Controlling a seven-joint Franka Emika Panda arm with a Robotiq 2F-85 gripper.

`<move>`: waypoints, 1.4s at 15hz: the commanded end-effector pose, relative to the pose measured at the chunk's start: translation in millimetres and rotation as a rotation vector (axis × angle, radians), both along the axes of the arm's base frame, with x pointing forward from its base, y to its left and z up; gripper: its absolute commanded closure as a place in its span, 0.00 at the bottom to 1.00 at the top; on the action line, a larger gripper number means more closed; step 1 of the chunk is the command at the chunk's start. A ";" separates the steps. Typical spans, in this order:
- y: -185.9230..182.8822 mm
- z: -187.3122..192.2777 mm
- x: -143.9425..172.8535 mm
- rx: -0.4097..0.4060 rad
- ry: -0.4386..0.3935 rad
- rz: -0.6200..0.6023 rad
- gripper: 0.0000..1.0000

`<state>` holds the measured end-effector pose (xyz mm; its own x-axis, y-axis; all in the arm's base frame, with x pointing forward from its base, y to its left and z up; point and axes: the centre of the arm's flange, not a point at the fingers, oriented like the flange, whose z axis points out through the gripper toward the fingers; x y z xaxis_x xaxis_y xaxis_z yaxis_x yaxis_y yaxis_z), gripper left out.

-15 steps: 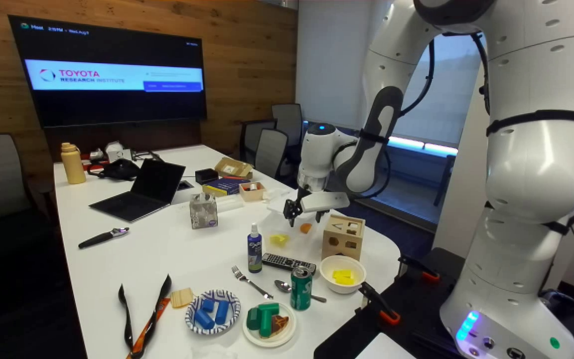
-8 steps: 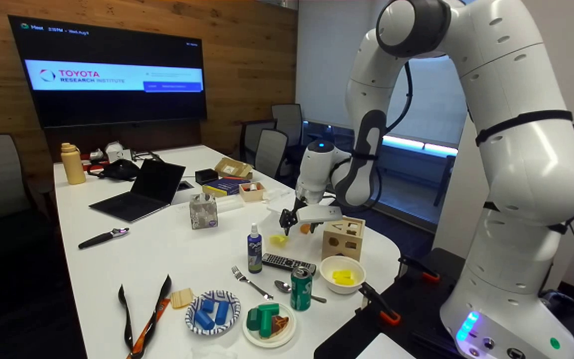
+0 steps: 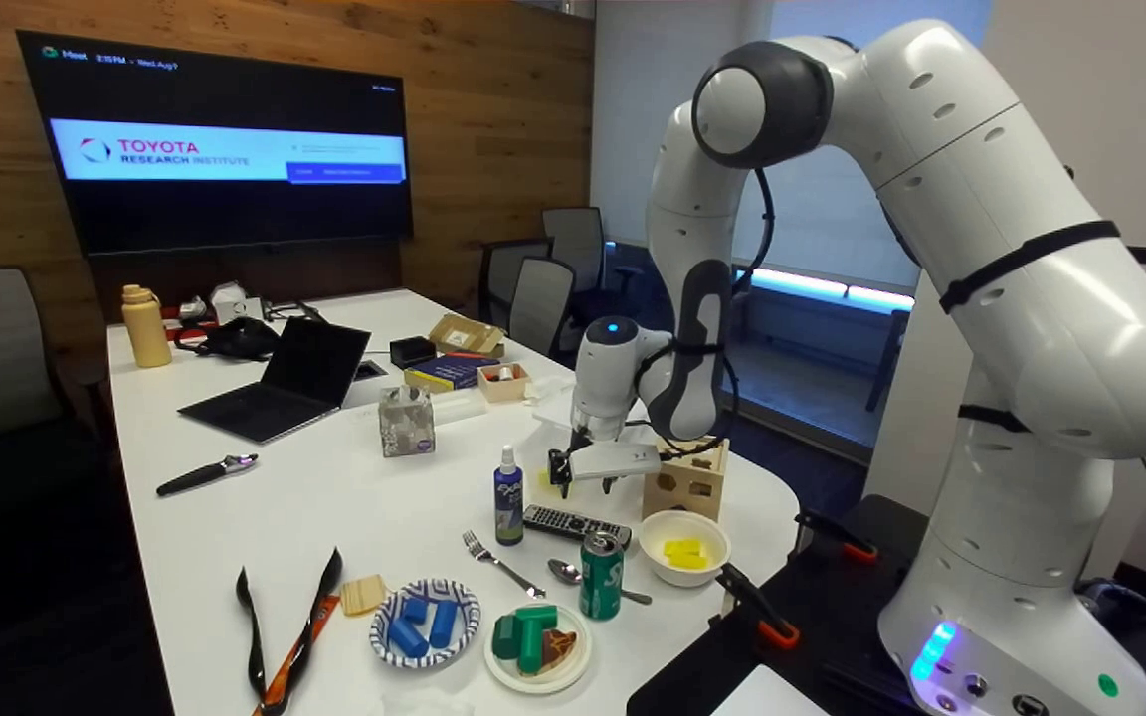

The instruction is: Press a button on the remote

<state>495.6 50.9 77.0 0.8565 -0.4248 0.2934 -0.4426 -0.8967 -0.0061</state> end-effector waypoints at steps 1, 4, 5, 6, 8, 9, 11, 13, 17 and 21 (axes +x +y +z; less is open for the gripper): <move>0.8 -32.1 2.4 -0.011 -0.038 -0.037 0.51; -0.7 -48.2 7.4 -0.005 -0.043 -0.054 0.73; 0.1 -53.5 7.7 0.005 -0.042 -0.059 0.82; 0.1 -58.2 7.9 0.015 -0.044 -0.061 0.88; 0.5 -67.2 7.5 0.024 -0.047 -0.068 0.99; 0.5 -71.2 7.8 0.031 -0.049 -0.071 1.00; 0.7 -76.8 9.7 0.036 -0.054 -0.076 1.00; 1.4 -77.5 13.0 0.034 -0.056 -0.081 1.00; 1.0 -89.5 14.6 0.038 -0.025 -0.094 1.00; -0.8 -96.5 11.9 0.070 0.012 -0.110 1.00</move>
<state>510.0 49.7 6.4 0.8001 -0.5184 0.3020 -0.5255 -0.8484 -0.0640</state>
